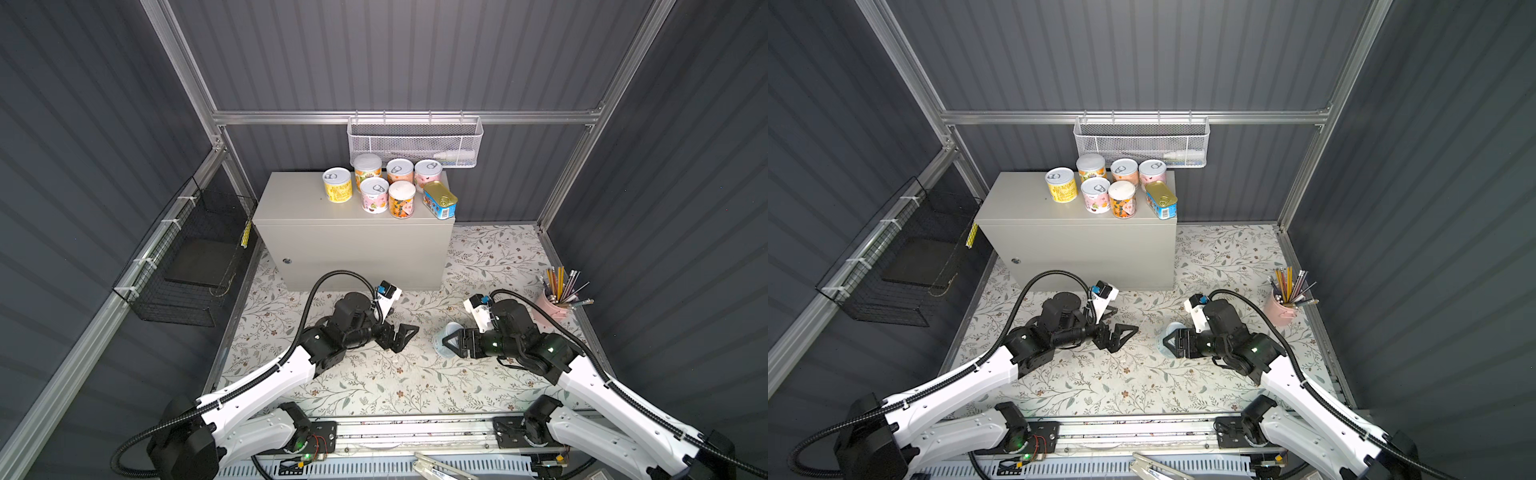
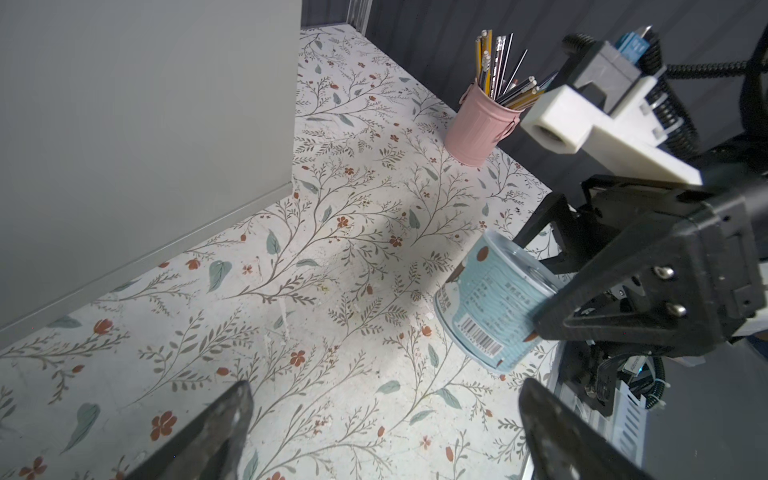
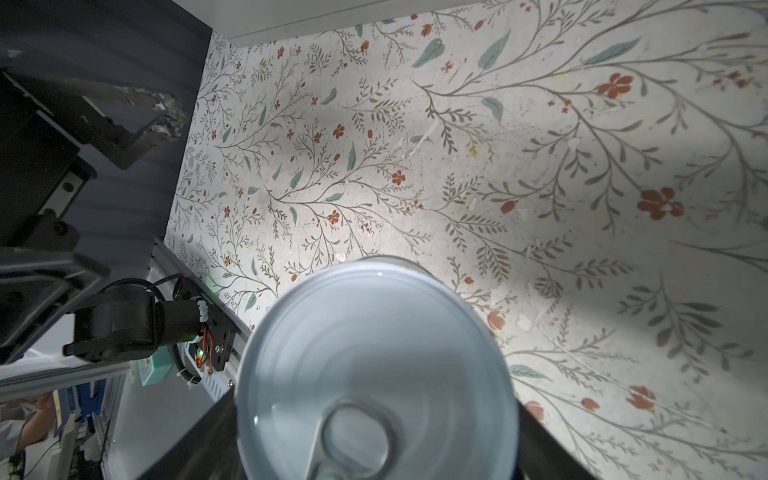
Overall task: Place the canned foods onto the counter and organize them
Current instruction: 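Lift the pale blue can with the right gripper while the left gripper approaches, then close the left gripper around the pale blue can beside the right gripper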
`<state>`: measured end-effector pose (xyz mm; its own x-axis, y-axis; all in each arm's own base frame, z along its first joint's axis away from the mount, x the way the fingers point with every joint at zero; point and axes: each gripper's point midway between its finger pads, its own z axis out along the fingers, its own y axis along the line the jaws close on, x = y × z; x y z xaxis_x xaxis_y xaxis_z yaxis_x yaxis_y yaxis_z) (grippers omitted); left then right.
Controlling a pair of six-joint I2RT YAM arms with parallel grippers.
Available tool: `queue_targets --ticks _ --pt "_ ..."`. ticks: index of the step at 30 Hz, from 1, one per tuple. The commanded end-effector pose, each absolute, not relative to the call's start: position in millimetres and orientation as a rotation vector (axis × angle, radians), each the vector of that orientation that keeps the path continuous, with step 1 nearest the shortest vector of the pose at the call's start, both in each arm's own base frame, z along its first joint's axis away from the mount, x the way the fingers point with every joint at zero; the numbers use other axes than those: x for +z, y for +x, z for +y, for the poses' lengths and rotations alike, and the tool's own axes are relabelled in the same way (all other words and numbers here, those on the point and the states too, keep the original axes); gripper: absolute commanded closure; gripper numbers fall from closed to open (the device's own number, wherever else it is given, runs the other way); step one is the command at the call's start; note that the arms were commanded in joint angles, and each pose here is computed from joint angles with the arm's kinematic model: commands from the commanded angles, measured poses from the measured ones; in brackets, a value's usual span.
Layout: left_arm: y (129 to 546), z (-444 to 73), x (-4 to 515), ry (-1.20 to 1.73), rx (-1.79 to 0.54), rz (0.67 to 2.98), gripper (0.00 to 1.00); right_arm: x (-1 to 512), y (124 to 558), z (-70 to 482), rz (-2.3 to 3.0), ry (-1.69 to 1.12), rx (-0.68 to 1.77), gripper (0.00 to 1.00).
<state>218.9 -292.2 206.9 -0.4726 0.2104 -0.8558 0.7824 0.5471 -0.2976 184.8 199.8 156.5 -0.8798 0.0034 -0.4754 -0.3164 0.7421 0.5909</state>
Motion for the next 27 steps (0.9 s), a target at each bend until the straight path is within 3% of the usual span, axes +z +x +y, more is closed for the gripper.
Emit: queue_targets --ticks 1,14,27 --pt "214.2 -305.3 223.6 0.888 -0.947 1.831 0.00 177.3 177.8 212.0 2.426 -0.317 1.103 0.40" --pt "200.8 -325.5 208.3 1.035 -1.026 1.764 0.00 186.7 178.3 231.1 2.400 -0.362 1.269 0.41" --pt "191.7 -340.1 195.0 1.116 -1.121 1.727 0.01 189.8 188.0 236.9 2.406 -0.359 1.277 0.41"
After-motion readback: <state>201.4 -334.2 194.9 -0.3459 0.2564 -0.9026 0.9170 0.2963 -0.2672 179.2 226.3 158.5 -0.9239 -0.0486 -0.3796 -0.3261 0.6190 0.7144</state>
